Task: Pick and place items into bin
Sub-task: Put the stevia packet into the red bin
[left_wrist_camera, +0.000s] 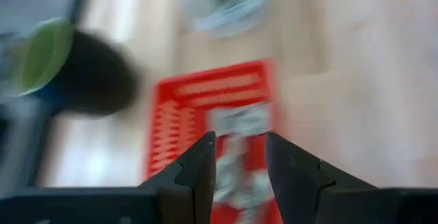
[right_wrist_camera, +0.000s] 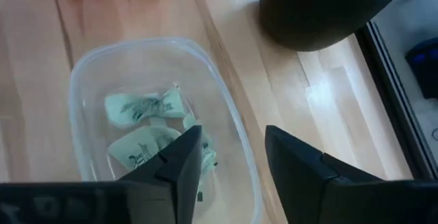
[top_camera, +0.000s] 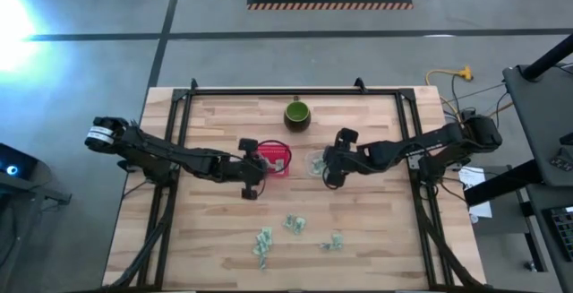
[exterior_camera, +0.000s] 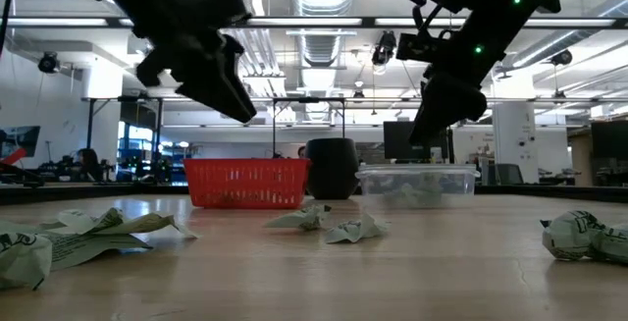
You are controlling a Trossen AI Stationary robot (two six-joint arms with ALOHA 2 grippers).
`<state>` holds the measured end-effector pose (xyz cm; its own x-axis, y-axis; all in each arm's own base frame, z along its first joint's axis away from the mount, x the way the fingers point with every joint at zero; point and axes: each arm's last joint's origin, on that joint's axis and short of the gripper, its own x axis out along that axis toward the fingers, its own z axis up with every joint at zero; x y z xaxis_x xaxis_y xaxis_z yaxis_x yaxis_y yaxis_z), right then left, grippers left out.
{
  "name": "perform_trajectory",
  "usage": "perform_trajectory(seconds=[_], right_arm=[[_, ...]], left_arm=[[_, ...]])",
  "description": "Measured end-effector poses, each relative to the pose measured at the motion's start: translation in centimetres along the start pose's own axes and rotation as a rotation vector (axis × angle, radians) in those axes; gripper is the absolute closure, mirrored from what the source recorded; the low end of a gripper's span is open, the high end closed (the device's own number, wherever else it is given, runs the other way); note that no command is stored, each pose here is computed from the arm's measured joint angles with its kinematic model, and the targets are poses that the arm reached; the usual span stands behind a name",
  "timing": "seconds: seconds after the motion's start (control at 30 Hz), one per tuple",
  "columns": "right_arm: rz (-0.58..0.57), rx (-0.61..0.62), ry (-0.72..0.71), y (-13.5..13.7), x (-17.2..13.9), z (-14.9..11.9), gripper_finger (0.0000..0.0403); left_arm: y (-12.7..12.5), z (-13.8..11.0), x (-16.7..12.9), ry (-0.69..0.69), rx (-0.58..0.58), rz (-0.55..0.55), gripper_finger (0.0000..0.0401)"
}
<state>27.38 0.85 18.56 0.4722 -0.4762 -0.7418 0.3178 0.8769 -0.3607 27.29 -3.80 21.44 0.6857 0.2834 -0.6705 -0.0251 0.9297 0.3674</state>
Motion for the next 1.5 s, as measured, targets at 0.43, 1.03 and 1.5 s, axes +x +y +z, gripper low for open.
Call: perform_trajectory(seconds=[0.43,1.03,1.5], right_arm=[[0.087,-0.027,-0.024,0.7,-2.5,-0.3,0.0259],[0.136,-0.055,-0.078,1.7,-4.4,-0.5,0.0275],[0.141,-0.045,-0.072,1.7,-4.4,-0.5,0.0282]], left_arm=[[-4.2,1.5,-1.0,-0.214,0.159,-0.407,0.0292],[-8.6,3.7,4.7,-0.202,0.27,-0.459,0.0292],[-10.8,4.0,7.3,-0.153,0.293,-0.517,0.0292]])
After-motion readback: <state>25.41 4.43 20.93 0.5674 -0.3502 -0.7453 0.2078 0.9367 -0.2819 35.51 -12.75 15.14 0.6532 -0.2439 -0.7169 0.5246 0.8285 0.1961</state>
